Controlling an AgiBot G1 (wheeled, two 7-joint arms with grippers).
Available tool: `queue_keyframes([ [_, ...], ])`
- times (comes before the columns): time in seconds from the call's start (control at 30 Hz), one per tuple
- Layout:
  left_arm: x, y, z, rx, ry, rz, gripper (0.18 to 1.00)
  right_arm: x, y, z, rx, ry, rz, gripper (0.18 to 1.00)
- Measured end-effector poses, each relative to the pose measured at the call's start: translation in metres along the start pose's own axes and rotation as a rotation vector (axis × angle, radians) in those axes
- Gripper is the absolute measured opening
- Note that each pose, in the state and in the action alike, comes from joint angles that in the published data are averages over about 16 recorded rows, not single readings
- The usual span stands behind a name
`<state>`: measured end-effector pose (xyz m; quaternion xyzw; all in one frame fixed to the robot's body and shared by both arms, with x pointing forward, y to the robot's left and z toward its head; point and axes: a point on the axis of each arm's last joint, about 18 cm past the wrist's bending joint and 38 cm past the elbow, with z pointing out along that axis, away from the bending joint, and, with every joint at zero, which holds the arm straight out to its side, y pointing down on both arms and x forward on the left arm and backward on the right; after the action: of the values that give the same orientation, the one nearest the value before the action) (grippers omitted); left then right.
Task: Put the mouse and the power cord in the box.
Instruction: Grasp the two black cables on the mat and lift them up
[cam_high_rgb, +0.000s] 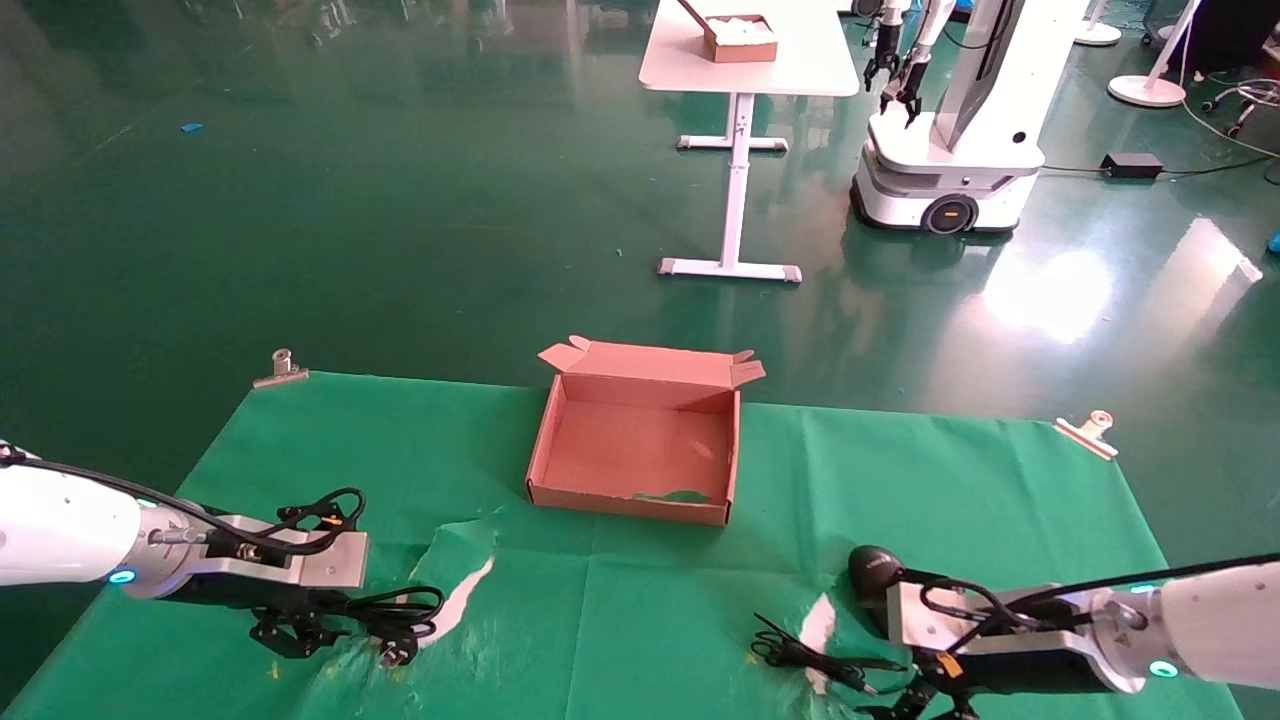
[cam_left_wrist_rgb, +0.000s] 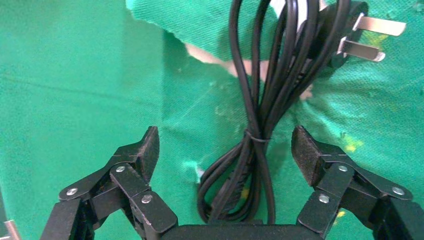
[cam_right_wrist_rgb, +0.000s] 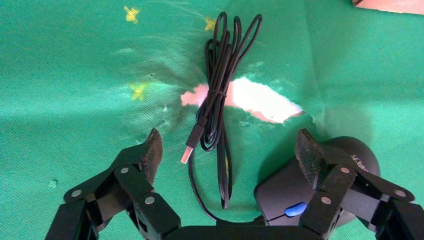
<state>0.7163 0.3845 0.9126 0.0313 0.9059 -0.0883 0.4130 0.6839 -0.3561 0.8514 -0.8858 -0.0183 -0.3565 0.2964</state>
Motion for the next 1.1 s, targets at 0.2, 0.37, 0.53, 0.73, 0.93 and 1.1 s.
queue_keyframes([
  [0.2, 0.0007, -0.0006, 0.0004, 0.002, 0.002, 0.003, 0.926, 0.0002, -0.0008, -0.0001, 0.002, 0.0, -0.002, 0.919],
  [0.37, 0.0013, -0.0009, 0.0009, 0.003, 0.005, 0.005, 0.851, 0.0002, -0.0012, 0.0, 0.003, -0.001, -0.004, 0.85],
  [0.53, 0.0017, -0.0011, 0.0012, 0.003, 0.006, 0.006, 0.75, 0.0002, -0.0014, 0.0001, 0.003, -0.001, -0.006, 0.76],
  [0.73, 0.002, -0.0012, 0.0013, 0.003, 0.007, 0.007, 0.611, 0.0002, -0.0016, 0.0001, 0.004, -0.001, -0.007, 0.622],
  [0.93, 0.0021, -0.0012, 0.0014, 0.003, 0.008, 0.008, 0.471, 0.0001, -0.0017, 0.0001, 0.004, -0.002, -0.008, 0.482],
  [1.1, 0.0022, -0.0012, 0.0014, 0.003, 0.008, 0.008, 0.375, 0.0001, -0.0017, 0.0001, 0.004, -0.002, -0.008, 0.379],
])
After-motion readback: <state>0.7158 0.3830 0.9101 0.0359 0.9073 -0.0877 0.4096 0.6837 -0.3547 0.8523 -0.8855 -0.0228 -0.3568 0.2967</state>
